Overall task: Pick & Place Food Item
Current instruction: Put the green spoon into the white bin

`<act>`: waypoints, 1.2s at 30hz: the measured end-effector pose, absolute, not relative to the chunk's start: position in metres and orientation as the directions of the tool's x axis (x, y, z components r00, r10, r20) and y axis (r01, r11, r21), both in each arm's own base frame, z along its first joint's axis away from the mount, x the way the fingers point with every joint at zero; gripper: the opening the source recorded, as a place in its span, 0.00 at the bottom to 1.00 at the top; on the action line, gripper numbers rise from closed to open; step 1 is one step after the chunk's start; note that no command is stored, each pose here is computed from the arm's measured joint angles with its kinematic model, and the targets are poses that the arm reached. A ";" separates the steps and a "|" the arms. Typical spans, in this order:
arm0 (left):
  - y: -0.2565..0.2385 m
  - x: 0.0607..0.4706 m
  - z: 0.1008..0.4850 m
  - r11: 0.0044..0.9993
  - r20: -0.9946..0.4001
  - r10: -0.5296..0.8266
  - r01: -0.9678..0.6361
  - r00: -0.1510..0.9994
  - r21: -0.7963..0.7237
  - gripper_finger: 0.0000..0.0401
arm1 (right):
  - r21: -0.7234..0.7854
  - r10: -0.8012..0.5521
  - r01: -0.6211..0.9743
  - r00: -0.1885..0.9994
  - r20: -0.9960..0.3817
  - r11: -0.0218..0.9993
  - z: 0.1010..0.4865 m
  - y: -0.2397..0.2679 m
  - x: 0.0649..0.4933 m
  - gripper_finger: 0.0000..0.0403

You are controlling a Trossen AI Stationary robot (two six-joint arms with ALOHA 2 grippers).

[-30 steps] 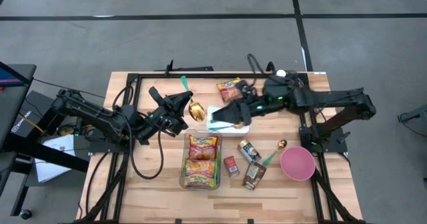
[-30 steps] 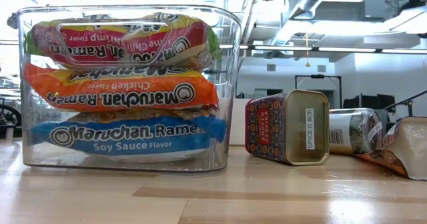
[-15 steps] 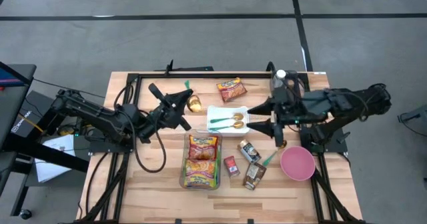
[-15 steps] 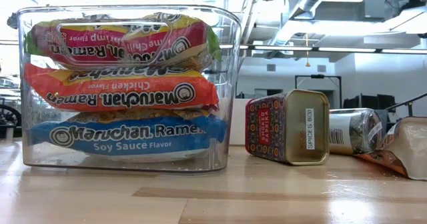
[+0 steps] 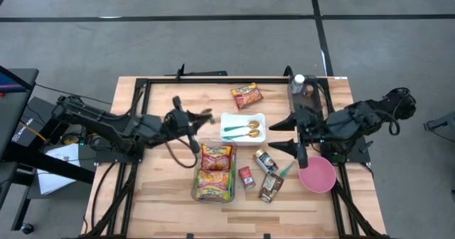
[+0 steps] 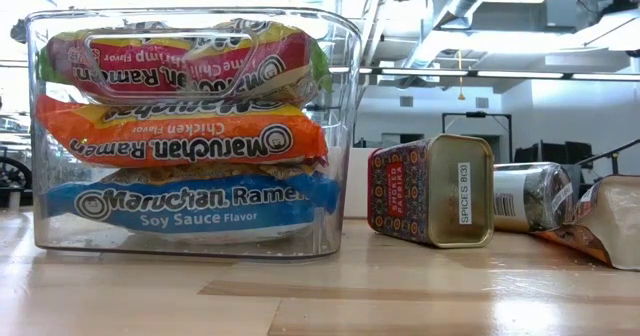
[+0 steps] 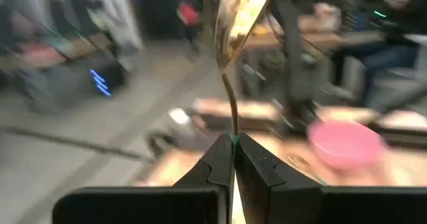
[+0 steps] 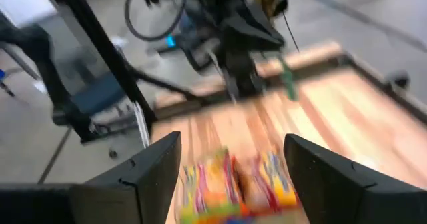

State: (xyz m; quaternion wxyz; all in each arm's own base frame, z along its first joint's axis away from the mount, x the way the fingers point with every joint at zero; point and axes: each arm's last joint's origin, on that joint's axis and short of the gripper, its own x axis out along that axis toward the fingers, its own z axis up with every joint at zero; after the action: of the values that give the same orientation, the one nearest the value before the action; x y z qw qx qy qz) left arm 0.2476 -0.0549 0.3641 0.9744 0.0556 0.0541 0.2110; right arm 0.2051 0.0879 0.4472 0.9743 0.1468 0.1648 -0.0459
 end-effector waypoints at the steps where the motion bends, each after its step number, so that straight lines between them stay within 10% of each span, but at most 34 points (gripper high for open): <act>1: -0.053 0.248 0.360 0.920 -0.121 0.388 -0.377 0.914 0.103 0.01 | 0.277 -0.050 0.164 0.925 -0.377 0.947 0.443 0.086 0.203 0.64; 11: -0.049 0.250 0.349 0.946 -0.215 0.324 -0.315 0.921 0.077 0.01 | 0.315 -0.122 0.477 0.685 -0.718 0.821 0.406 0.070 0.194 0.64; 36: -0.008 0.286 0.343 0.964 -0.249 0.265 -0.252 0.931 0.084 0.01 | 0.342 -0.119 0.490 0.692 -0.712 0.801 0.405 0.073 0.198 0.64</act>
State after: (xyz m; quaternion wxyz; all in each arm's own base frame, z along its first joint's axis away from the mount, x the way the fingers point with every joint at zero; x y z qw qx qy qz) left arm 0.2862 -0.0078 0.3433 0.9824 0.0251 0.1301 0.1317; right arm 0.1978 0.0731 0.4049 0.8813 0.2634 0.3522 -0.1730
